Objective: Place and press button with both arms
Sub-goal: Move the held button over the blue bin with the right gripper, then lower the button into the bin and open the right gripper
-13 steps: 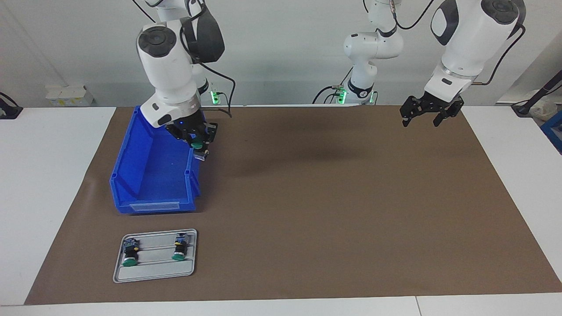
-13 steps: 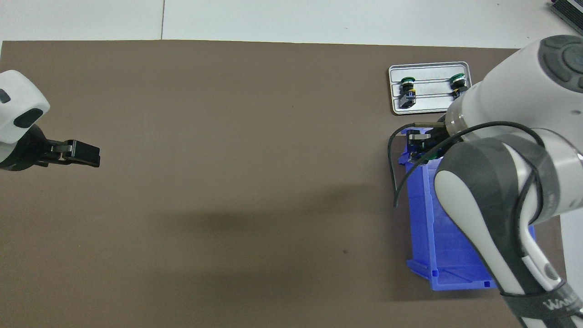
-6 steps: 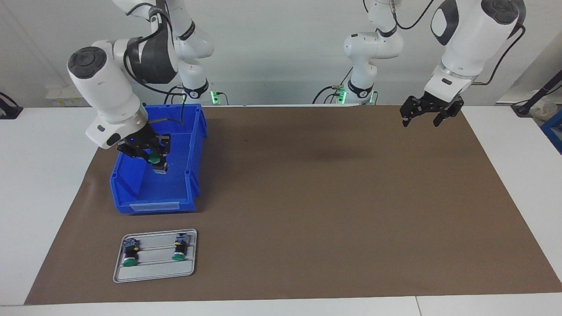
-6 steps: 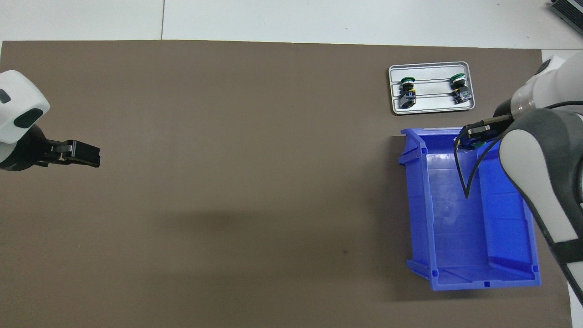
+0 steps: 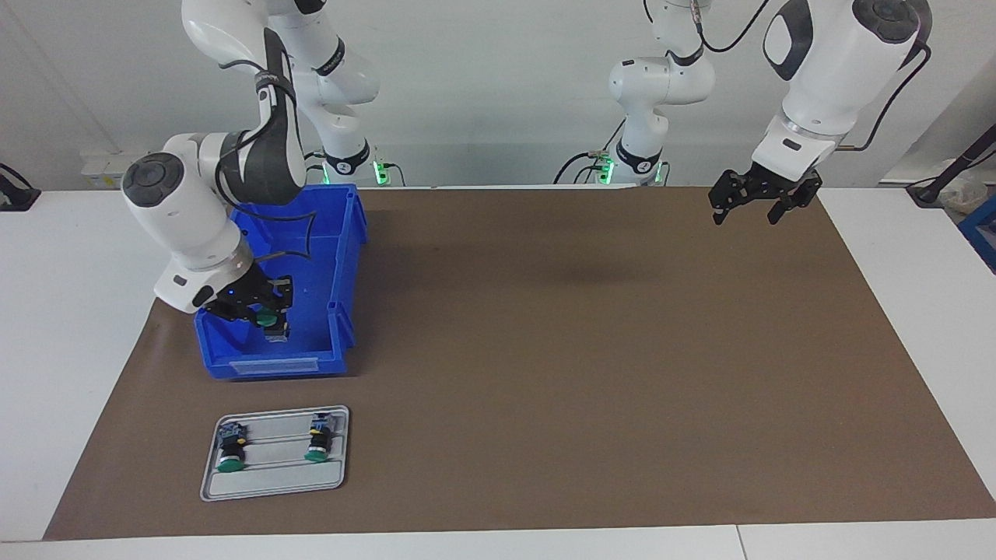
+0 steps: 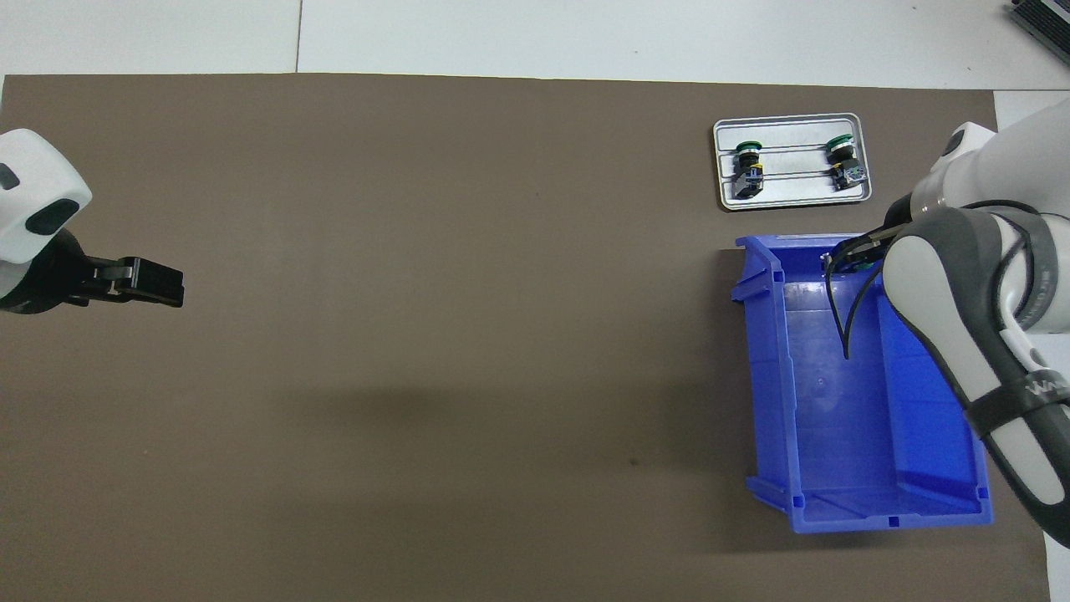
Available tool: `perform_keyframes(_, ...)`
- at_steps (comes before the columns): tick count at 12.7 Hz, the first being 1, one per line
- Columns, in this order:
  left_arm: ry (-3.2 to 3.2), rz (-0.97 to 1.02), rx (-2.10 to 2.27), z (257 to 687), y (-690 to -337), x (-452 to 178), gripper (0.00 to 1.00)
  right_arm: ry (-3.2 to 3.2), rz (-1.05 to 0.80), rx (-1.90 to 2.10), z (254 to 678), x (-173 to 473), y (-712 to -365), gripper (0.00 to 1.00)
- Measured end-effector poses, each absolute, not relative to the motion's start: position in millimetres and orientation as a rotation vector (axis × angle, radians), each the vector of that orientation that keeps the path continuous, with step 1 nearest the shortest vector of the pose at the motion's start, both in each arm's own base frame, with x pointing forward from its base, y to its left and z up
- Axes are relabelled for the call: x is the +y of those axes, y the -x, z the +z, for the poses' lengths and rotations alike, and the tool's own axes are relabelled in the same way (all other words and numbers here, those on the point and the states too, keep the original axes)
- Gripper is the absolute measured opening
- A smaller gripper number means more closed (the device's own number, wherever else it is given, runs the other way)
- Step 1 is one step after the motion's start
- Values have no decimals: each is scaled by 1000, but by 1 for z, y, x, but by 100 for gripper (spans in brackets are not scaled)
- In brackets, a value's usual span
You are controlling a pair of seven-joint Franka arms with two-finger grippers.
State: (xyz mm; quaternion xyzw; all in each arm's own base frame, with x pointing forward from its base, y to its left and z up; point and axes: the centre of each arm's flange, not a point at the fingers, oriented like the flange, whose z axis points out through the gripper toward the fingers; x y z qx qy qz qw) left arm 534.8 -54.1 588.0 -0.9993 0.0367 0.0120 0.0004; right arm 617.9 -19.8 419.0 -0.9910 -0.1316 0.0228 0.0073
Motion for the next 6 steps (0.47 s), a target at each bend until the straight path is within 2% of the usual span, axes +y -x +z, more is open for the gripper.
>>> perform_keyframes(6,3139,38,115,588,-535,-54,100,3082,104,-480,380,-25,-607,41)
